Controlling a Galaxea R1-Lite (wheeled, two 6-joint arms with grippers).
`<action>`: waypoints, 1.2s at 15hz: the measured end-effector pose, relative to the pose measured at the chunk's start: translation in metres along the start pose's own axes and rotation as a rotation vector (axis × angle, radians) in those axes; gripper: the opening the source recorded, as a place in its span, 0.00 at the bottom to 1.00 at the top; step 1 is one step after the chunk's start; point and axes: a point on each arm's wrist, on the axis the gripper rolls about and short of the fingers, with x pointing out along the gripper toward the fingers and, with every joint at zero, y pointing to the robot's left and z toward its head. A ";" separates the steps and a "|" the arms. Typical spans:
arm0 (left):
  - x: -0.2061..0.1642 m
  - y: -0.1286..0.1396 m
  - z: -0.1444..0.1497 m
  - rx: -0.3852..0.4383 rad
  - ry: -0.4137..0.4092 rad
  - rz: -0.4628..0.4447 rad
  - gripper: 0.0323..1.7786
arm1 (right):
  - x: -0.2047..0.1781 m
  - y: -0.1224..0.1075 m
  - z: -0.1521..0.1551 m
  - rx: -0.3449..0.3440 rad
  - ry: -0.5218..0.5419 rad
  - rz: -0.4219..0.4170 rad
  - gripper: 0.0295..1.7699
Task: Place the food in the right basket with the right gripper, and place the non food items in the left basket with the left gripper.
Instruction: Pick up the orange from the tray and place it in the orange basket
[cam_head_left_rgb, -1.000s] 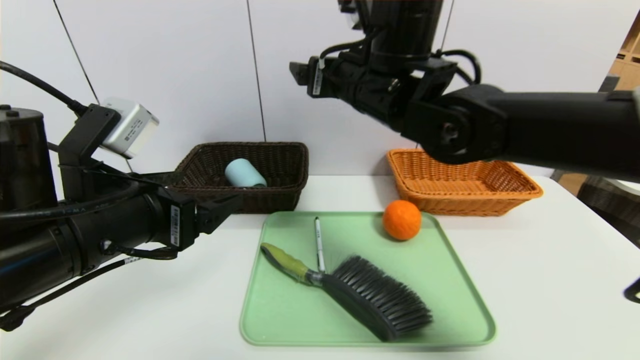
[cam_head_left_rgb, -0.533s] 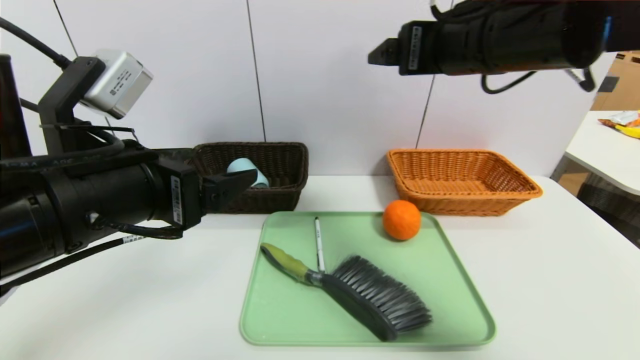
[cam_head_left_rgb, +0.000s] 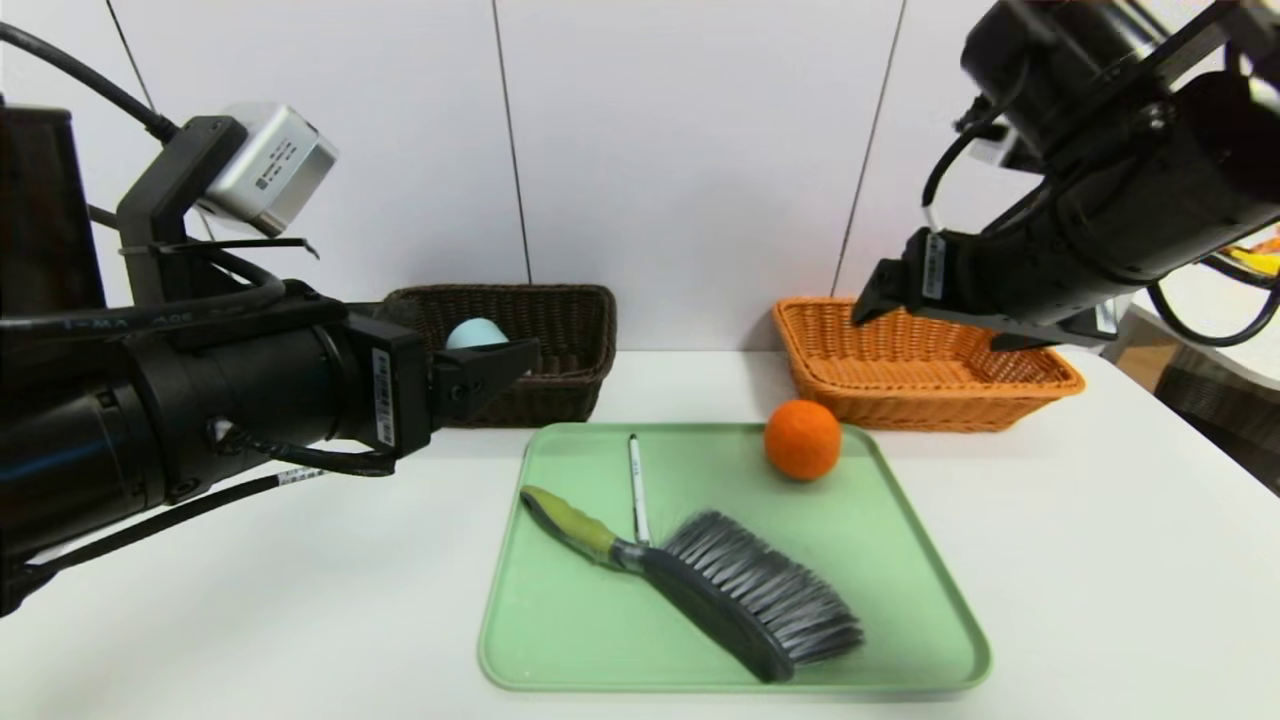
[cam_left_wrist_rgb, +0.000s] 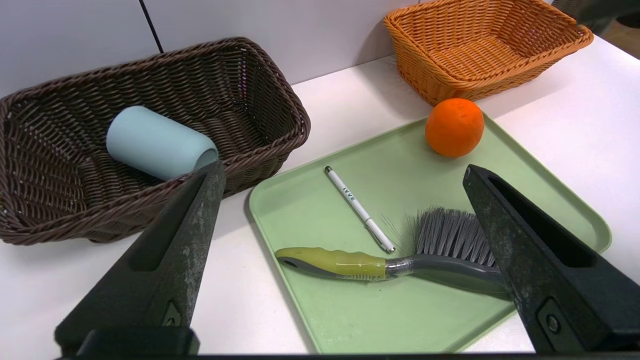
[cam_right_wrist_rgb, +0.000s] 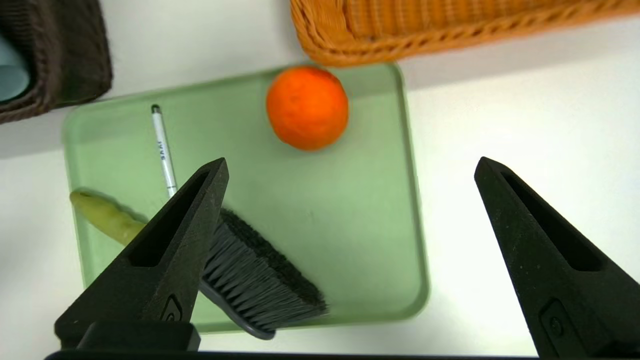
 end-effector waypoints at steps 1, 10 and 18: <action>0.001 -0.001 0.000 -0.002 0.001 -0.003 0.95 | 0.011 0.002 0.000 0.033 0.026 -0.016 0.96; 0.010 -0.004 -0.002 -0.025 0.018 -0.015 0.95 | 0.088 0.025 -0.013 0.118 0.156 -0.117 0.96; 0.016 -0.005 -0.004 -0.027 0.013 -0.015 0.95 | 0.114 0.037 -0.015 0.117 0.161 -0.087 0.96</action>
